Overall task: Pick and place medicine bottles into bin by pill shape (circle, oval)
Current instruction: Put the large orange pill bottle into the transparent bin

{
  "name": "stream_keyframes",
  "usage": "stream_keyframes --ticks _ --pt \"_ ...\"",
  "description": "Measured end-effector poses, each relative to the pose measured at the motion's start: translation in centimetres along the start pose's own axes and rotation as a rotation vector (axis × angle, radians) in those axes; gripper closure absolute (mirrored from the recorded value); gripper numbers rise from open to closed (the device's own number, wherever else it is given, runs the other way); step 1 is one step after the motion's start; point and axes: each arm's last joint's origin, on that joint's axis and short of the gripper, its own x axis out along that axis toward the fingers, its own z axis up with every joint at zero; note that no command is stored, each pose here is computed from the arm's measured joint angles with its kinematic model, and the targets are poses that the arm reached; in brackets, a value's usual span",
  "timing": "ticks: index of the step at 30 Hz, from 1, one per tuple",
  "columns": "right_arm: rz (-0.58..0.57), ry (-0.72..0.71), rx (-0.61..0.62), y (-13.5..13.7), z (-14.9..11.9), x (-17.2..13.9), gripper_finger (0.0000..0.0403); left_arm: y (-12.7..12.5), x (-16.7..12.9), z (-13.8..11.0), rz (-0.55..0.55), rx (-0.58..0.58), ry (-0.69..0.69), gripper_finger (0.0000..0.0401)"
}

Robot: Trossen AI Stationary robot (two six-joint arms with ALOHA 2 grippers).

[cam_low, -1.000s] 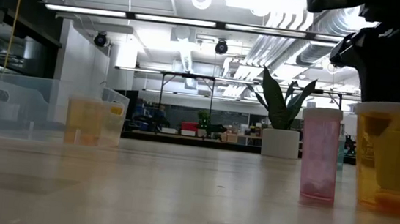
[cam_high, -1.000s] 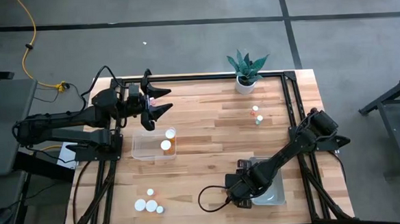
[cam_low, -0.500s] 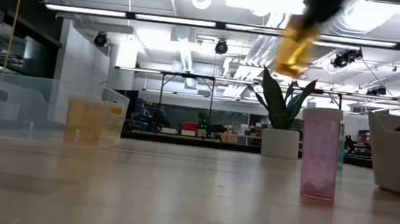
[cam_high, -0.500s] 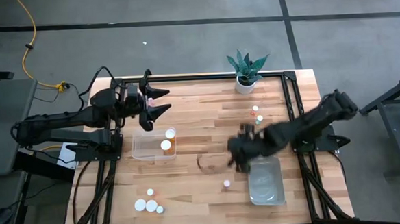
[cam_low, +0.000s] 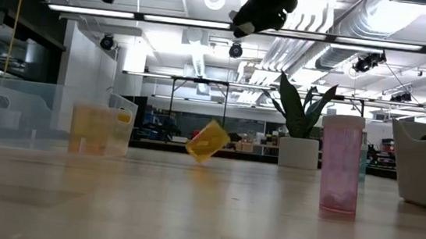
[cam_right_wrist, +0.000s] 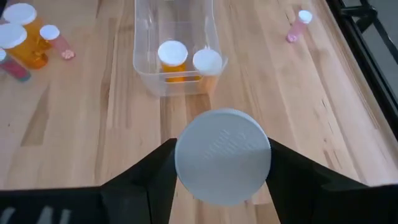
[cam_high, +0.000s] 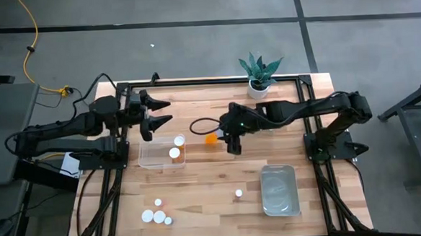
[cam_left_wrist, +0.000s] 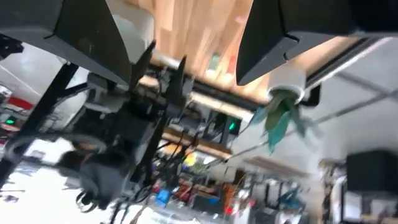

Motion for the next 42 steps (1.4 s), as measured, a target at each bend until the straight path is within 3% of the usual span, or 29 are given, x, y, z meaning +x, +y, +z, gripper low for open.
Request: stream_keyframes --ticks 4,18,23,27,32,37,39,42 --pt "-0.006 0.043 0.001 -0.9 -0.4 0.1 0.0209 0.3 -0.7 -0.3 0.061 -0.047 0.026 0.0121" --pt "0.011 0.051 0.035 -1.9 -0.4 0.1 0.0208 0.5 0.6 -1.0 0.084 -0.047 0.087 0.0121" --pt "0.011 0.069 0.083 -2.0 -0.9 0.3 0.0208 0.8 2.7 -2.4 0.11 -0.047 0.182 0.0121" --pt "0.022 0.152 0.111 -1.9 -3.2 1.7 0.0208 1.2 4.7 -3.9 0.109 -0.064 0.285 0.0121" --pt "0.056 0.189 0.187 -1.6 -5.7 3.3 0.0208 1.4 6.9 -5.0 0.099 -0.059 0.304 0.0121" --pt "0.056 0.162 0.216 -1.6 -5.9 3.4 0.0208 2.6 9.7 -5.1 0.129 -0.077 0.373 0.0123" --pt "0.058 0.144 0.21 -1.7 -5.6 2.8 0.0208 3.2 11.3 -4.7 0.117 -0.038 0.46 0.0127" --pt "0.057 0.111 0.187 -1.8 -5.3 1.3 0.0208 3.8 13.8 -3.9 0.05 0.137 0.609 0.0136"
